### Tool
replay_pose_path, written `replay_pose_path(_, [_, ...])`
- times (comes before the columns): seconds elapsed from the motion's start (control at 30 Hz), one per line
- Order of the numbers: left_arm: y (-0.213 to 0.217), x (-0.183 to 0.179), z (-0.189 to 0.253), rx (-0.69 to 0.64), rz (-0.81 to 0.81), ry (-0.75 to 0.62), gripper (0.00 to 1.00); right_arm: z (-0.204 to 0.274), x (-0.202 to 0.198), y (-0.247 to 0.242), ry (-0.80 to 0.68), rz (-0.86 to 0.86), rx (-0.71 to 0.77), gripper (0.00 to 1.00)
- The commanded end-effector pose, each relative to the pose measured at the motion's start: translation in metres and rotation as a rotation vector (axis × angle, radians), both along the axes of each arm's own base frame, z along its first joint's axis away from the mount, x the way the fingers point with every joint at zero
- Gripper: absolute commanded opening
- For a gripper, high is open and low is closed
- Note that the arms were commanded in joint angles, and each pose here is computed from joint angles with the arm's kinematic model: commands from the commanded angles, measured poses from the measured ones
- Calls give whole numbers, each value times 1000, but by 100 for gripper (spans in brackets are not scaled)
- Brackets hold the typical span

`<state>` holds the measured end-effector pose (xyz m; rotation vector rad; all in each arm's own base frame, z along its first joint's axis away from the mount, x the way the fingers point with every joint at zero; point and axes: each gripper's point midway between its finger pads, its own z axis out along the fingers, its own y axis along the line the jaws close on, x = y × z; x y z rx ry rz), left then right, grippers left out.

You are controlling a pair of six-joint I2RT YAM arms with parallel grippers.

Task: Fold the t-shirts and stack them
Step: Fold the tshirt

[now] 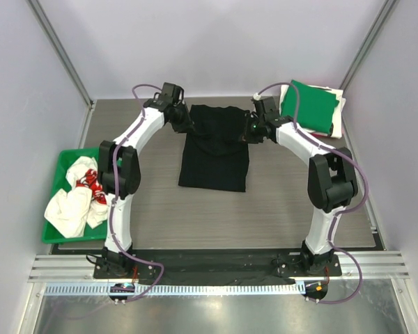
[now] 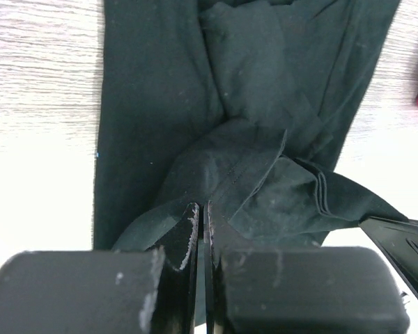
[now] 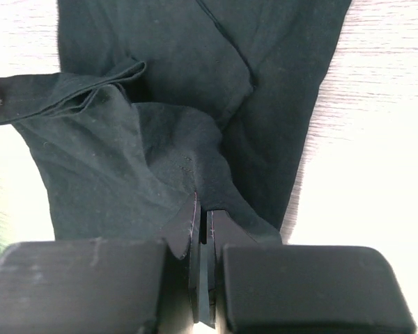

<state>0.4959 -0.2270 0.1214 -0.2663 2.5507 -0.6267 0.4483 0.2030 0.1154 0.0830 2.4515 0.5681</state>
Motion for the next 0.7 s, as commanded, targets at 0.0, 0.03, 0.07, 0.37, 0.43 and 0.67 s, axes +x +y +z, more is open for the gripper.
replay_pose_path(0.0, [2, 12, 10, -20, -11, -40, 0, 16, 17, 3, -56, 20, 14, 1])
replay_pose_path(0.03, [4, 15, 9, -20, -7, -41, 0, 14, 20, 1, -54, 17, 12, 1])
replay_pose_path(0.07, [6, 18, 8, -19, -7, -42, 0, 9, 26, 0, -47, 13, 10, 1])
replay_pose_path(0.37, [41, 62, 42, -112, 55, 9, 55, 57, 99, -9, -20, -19, -12, 88])
replay_pose_path(0.43, [50, 44, 58, -84, 62, -16, 57, 64, 85, -12, 2, -19, -21, 89])
replay_pose_path(0.67, [71, -41, 49, -57, 90, 14, 56, 65, -1, -21, -15, -51, 40, 91])
